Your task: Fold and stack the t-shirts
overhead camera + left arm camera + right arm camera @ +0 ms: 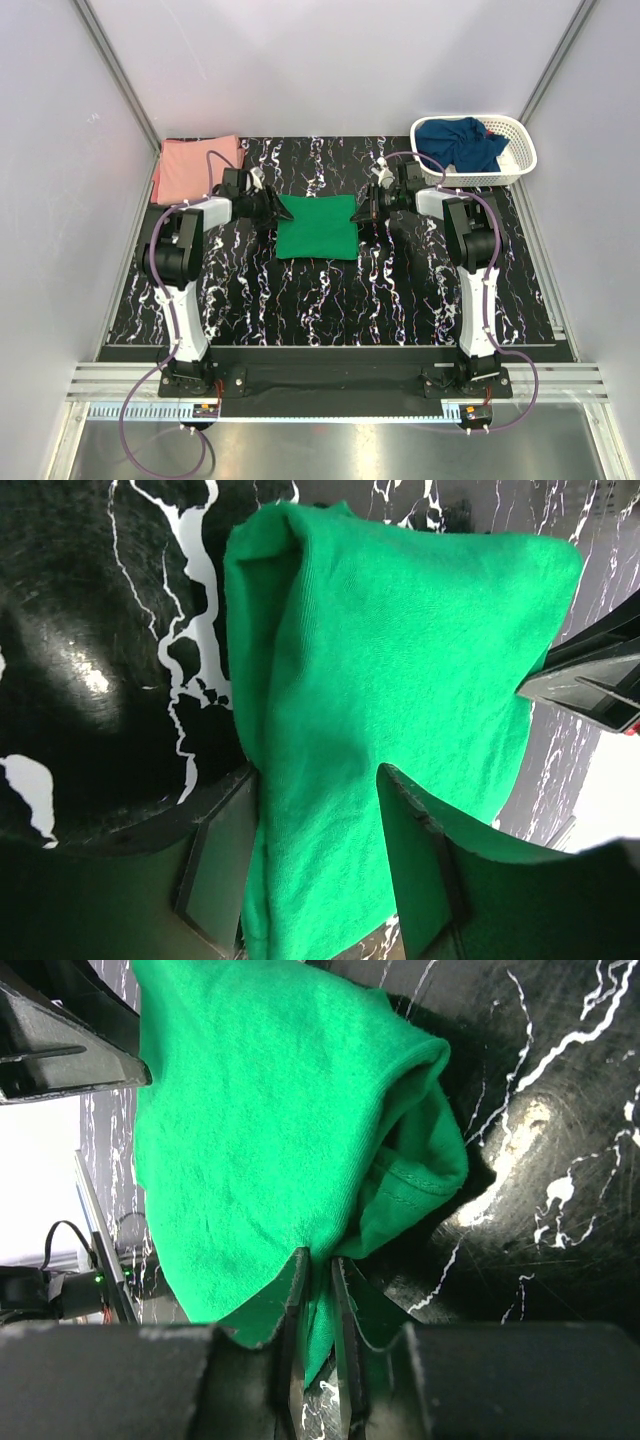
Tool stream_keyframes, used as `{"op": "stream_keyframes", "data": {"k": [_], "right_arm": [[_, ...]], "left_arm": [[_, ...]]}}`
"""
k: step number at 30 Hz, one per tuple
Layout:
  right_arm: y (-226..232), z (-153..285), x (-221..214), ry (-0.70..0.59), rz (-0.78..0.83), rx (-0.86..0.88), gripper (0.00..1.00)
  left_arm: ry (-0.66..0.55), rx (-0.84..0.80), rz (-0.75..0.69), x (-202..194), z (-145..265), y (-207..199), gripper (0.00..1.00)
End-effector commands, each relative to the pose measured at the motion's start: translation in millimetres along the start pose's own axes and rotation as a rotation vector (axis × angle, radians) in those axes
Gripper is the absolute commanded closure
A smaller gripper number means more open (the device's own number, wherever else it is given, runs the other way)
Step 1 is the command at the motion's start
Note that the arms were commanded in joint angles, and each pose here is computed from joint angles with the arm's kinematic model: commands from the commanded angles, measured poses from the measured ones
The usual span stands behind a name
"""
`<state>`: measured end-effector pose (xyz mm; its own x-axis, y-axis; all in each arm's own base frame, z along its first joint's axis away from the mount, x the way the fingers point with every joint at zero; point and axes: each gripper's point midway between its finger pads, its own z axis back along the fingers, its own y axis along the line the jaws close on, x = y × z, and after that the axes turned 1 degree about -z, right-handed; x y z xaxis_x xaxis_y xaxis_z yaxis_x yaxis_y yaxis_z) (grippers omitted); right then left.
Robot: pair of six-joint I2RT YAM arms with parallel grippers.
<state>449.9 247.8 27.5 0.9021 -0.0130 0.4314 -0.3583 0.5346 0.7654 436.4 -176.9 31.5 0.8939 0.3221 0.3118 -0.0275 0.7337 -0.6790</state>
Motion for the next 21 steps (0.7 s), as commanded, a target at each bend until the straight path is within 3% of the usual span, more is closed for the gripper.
{"op": "stream_keyframes", "data": {"k": [1, 4, 6, 8, 9, 12, 13, 16, 17, 21], "right_arm": [[16, 7, 13, -0.038, 0.035, 0.044, 0.8], [16, 6, 12, -0.036, 0.024, 0.049, 0.8], [17, 5, 15, -0.052, 0.02, 0.055, 0.79], [15, 6, 18, -0.066, -0.005, 0.029, 0.73], [17, 7, 20, -0.075, -0.009, 0.022, 0.67], [19, 12, 27, -0.11, -0.027, -0.006, 0.53], [18, 12, 25, -0.115, -0.046, -0.02, 0.43], [24, 18, 29, -0.141, -0.048, -0.032, 0.29], [23, 21, 32, -0.156, -0.059, -0.049, 0.01], [38, 34, 39, -0.199, -0.049, -0.065, 0.0]], "left_arm": [[0.057, 0.14, 0.033, -25, -18, 38, 0.46], [0.068, 0.13, 0.029, -27, -17, 37, 0.63], [0.074, 0.117, 0.032, -27, -17, 33, 0.81], [0.063, 0.107, 0.02, -22, -13, 23, 0.96], [0.052, 0.104, 0.008, -17, -11, 18, 0.99], [0.031, 0.1, -0.028, -5, -2, -1, 1.0], [0.034, 0.086, -0.035, -3, 0, -8, 1.0], [0.032, 0.081, -0.052, 4, 7, -23, 1.0], [0.025, 0.087, -0.056, 6, 12, -26, 1.0], [-0.003, 0.108, -0.089, 13, 24, -35, 1.0]]}}
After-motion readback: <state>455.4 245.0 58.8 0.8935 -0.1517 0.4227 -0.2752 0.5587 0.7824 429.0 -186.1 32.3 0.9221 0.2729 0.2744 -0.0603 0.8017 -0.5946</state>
